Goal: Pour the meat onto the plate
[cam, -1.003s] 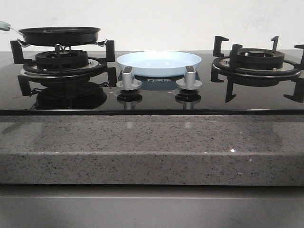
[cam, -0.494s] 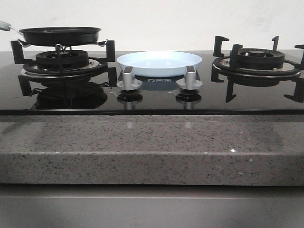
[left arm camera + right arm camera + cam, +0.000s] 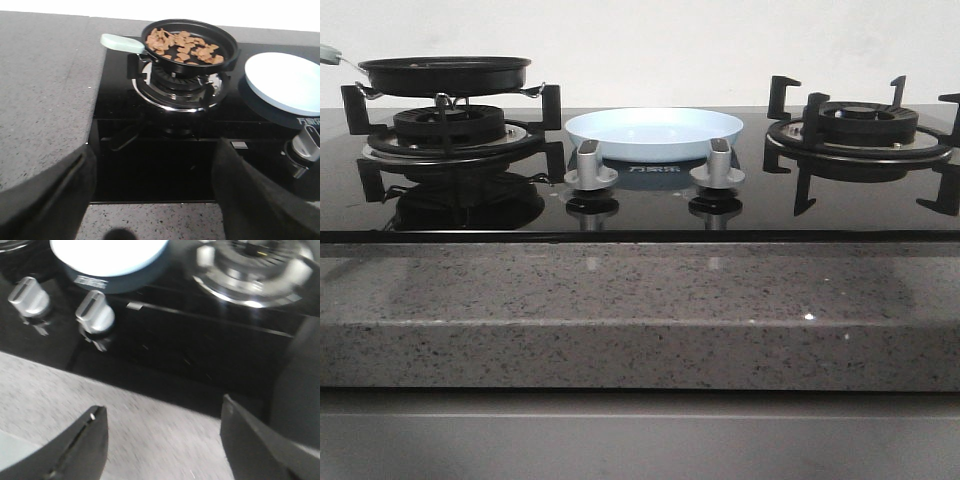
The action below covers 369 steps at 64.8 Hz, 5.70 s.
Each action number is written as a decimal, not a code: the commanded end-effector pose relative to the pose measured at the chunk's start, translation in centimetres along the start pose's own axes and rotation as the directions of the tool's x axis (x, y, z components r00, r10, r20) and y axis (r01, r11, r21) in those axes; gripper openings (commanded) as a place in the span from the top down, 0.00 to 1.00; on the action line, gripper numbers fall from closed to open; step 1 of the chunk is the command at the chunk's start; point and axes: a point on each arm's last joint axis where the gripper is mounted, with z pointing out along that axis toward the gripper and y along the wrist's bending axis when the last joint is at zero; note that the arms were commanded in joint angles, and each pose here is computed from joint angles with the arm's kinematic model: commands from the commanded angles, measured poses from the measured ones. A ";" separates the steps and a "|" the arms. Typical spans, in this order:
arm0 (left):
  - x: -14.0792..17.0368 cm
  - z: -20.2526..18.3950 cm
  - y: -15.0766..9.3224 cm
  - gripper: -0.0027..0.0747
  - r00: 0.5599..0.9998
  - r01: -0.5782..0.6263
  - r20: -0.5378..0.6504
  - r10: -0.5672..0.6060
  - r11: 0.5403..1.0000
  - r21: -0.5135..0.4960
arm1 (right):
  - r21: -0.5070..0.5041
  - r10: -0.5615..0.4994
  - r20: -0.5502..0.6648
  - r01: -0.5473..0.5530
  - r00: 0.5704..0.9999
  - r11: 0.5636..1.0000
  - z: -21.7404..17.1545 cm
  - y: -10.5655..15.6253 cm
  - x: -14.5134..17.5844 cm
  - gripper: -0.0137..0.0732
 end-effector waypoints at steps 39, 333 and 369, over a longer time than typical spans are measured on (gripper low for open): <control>-1.5 -0.4 -0.6 0.33 0.995 -0.033 0.090 0.029 0.998 0.046 | -0.038 -0.025 -0.151 0.020 0.988 0.999 14.5 0.8 -14.1 0.31; -6.4 10.3 3.4 0.33 0.976 0.178 -0.102 -0.190 0.977 -0.117 | -0.181 0.049 -0.177 -0.082 0.983 0.980 16.4 1.9 -8.3 0.91; -8.3 16.8 8.7 0.21 0.859 0.504 -0.159 -0.486 0.858 0.096 | -0.181 0.049 -0.177 -0.082 0.983 0.980 16.4 1.9 -8.3 0.91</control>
